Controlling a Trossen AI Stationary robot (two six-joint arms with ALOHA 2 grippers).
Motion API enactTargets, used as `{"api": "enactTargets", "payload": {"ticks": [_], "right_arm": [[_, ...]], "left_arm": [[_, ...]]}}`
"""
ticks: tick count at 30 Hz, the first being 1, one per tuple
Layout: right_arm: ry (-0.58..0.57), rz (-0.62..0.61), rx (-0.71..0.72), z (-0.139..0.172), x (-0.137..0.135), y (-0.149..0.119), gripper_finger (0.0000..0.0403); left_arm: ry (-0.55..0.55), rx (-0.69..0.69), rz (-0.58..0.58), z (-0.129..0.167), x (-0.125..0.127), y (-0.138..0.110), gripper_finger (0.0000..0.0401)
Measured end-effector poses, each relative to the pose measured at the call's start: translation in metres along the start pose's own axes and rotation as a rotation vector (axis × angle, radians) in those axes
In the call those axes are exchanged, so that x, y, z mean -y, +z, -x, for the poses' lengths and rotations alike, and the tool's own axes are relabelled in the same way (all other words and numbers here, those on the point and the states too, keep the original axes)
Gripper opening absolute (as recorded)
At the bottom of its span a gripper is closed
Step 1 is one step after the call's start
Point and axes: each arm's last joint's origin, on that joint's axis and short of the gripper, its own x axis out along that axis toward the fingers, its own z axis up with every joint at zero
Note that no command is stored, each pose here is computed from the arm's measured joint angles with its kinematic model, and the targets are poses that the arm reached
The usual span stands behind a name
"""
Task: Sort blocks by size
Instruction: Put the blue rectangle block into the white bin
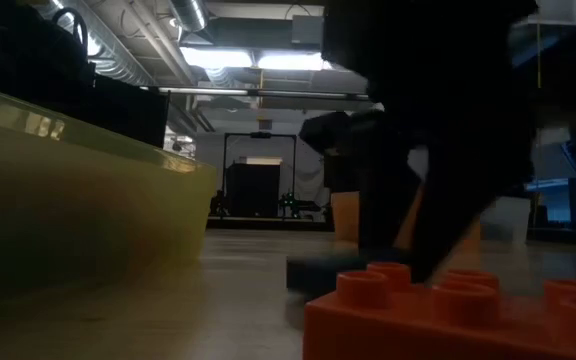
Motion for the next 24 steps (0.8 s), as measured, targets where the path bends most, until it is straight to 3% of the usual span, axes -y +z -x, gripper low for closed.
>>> {"api": "enactTargets", "payload": {"ticks": [4, 11, 24], "right_arm": [[-0.029, -0.004, -0.056, 0.023, 0.002, 0.013, 0.0102], [-0.187, 0.009, -0.269, 0.069, 0.006, 0.013, 0.0104], [-0.376, -0.169, -0.714, 0.142, 0.038, -0.038, 0.0109]], "left_arm": [[0.0, 0.0, 0.006, 0.0, 0.0, 0.0, 0.0205], [0.0, 0.0, 0.026, 0.0, 0.0, 0.0, 0.0205], [0.0, 0.0, 0.026, 0.0, 0.0, 0.0, 0.0205]]}}
